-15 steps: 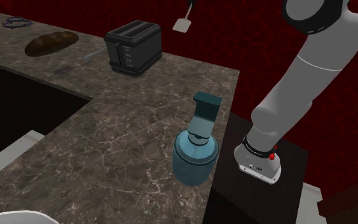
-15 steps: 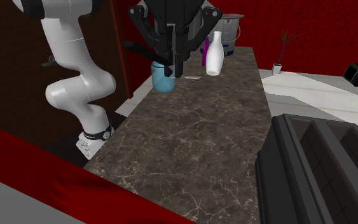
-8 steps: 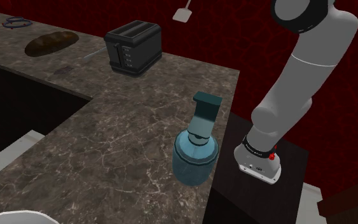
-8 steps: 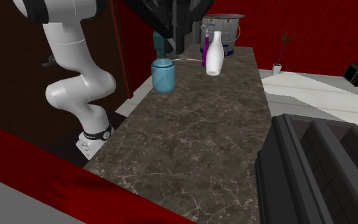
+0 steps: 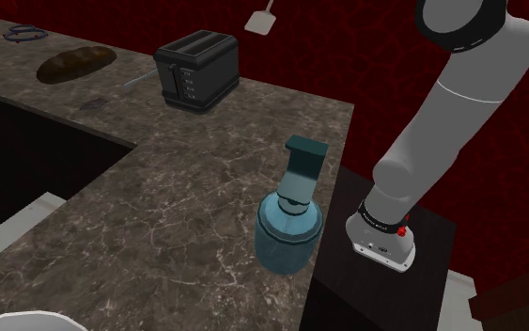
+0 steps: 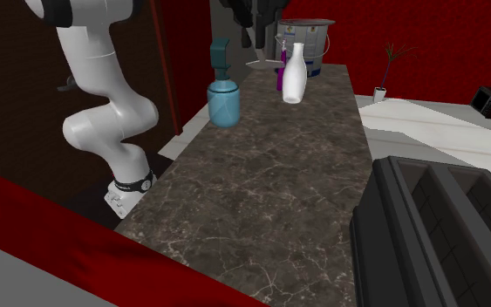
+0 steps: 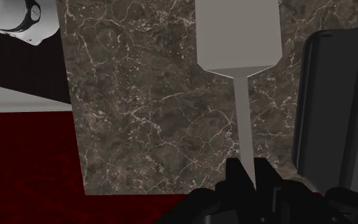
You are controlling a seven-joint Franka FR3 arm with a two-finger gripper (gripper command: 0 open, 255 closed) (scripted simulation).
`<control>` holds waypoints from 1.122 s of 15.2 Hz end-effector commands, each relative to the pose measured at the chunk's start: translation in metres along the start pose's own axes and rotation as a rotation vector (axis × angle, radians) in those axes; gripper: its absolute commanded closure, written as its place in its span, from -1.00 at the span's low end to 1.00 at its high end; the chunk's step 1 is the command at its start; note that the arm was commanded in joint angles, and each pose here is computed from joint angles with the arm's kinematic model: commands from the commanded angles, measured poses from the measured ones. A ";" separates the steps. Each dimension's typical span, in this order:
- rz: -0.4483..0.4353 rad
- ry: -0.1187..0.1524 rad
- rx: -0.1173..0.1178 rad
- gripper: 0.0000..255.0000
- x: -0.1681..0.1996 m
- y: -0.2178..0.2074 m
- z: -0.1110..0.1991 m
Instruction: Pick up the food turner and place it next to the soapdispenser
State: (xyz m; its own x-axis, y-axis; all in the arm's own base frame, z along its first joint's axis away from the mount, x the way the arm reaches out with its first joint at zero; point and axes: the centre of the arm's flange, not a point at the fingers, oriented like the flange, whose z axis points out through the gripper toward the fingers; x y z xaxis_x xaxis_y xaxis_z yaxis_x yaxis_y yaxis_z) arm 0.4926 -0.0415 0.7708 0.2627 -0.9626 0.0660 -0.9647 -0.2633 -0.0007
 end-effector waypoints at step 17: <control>0.001 0.000 0.000 1.00 -0.239 0.001 -0.015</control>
State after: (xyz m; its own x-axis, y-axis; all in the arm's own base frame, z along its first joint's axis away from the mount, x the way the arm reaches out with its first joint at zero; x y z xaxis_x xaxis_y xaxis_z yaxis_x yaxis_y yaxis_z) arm 0.4319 0.1744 0.7687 0.2631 -0.9624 0.0668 -0.9646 -0.2638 -0.0004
